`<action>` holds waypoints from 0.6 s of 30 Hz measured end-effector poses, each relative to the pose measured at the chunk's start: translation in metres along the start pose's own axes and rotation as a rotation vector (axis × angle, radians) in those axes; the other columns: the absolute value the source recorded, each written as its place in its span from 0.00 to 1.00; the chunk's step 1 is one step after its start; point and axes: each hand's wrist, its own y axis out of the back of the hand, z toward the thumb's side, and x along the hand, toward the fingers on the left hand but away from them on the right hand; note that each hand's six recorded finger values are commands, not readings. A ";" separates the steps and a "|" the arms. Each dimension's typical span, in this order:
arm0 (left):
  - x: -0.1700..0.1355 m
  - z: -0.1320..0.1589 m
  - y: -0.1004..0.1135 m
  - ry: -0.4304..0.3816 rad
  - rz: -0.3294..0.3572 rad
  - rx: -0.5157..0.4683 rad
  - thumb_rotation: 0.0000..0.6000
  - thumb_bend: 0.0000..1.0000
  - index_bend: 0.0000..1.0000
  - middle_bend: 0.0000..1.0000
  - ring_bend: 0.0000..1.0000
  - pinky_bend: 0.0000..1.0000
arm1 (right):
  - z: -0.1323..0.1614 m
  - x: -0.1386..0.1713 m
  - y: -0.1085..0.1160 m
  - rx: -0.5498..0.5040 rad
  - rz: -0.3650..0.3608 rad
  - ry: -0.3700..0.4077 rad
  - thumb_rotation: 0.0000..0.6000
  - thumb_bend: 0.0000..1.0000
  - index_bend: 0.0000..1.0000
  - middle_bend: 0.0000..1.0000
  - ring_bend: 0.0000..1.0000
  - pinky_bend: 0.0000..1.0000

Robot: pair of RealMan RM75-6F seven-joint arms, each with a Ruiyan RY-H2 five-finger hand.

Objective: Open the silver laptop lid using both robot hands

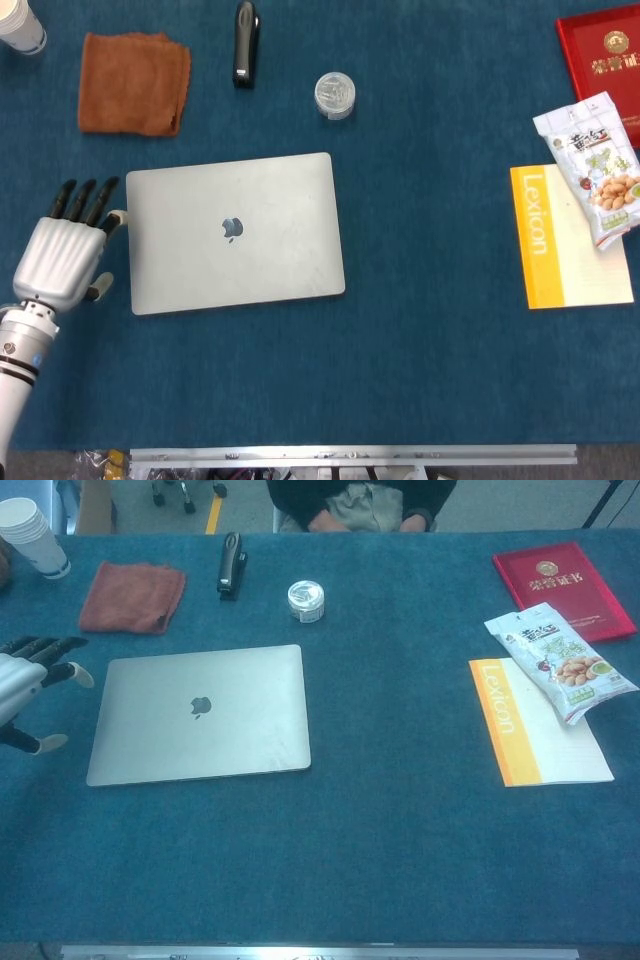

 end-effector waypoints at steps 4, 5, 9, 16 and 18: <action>0.000 -0.003 -0.001 -0.020 0.004 0.046 1.00 0.23 0.13 0.00 0.00 0.00 | 0.002 -0.001 0.000 0.002 0.001 0.005 1.00 0.29 0.00 0.07 0.01 0.06; 0.000 -0.003 -0.001 -0.028 0.006 0.057 1.00 0.23 0.11 0.00 0.00 0.00 | 0.002 -0.001 0.000 0.001 0.001 0.006 1.00 0.29 0.00 0.07 0.01 0.06; 0.001 -0.002 -0.003 -0.079 0.011 0.093 1.00 0.23 0.05 0.00 0.00 0.00 | 0.004 -0.001 -0.001 0.004 0.004 0.010 1.00 0.29 0.00 0.07 0.01 0.06; 0.006 0.001 -0.009 -0.191 0.000 0.138 1.00 0.23 0.02 0.00 0.00 0.00 | 0.008 -0.001 -0.002 0.011 0.004 0.016 1.00 0.29 0.00 0.07 0.01 0.06; 0.008 0.003 -0.012 -0.219 -0.011 0.148 1.00 0.23 0.01 0.00 0.00 0.00 | 0.009 -0.001 -0.002 0.014 0.003 0.016 1.00 0.29 0.00 0.07 0.01 0.06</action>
